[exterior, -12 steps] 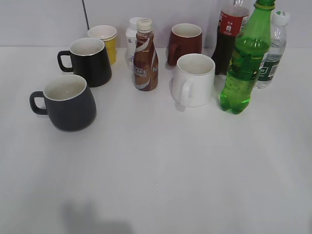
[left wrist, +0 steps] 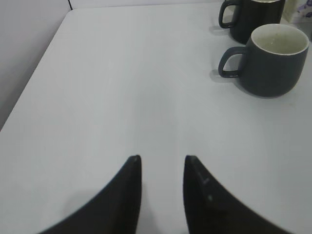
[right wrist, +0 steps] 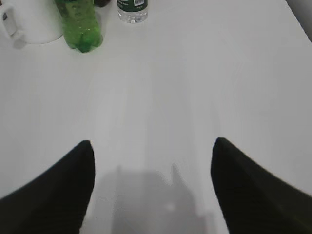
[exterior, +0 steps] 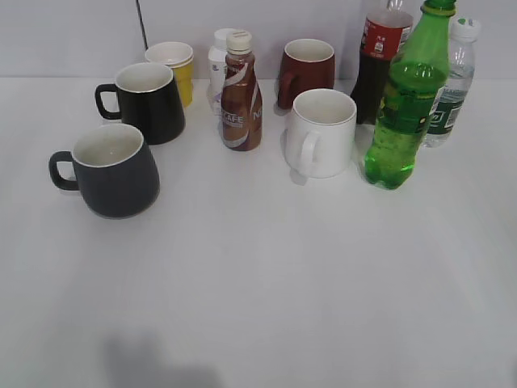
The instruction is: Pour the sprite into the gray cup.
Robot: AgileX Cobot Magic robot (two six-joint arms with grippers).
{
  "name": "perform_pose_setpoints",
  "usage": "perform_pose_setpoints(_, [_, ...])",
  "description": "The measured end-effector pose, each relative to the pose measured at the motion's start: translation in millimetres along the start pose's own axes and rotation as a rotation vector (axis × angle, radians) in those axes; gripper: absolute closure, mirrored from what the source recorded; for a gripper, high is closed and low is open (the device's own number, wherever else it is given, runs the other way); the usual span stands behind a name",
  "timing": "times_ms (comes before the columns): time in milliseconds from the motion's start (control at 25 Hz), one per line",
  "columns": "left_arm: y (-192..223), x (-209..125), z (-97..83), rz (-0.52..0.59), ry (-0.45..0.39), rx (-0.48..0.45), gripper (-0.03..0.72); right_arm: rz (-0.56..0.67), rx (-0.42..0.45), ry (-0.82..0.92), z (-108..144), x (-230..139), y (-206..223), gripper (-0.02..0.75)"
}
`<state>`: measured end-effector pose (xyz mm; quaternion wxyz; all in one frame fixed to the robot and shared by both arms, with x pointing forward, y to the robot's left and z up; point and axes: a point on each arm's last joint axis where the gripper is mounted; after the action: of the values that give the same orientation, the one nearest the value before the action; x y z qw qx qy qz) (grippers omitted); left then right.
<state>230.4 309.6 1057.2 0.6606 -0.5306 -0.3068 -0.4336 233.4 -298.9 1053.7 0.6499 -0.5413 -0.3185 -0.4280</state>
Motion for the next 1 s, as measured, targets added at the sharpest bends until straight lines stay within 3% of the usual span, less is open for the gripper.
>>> perform_pose_setpoints(1000, [0.0,0.1,-0.3,-0.001,-0.002,-0.004,0.454,0.0,0.0,-0.001,0.0,0.0,0.0,0.183])
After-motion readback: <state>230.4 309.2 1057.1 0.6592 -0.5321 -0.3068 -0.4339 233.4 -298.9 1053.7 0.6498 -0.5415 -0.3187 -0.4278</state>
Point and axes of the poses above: a point on each arm's last joint axis where the gripper is mounted, y pointing out along that axis toward the gripper, z along the wrist's bending axis when the last joint is at zero, x = y × z, and after that the axes turned 14 degrees about y, right-handed
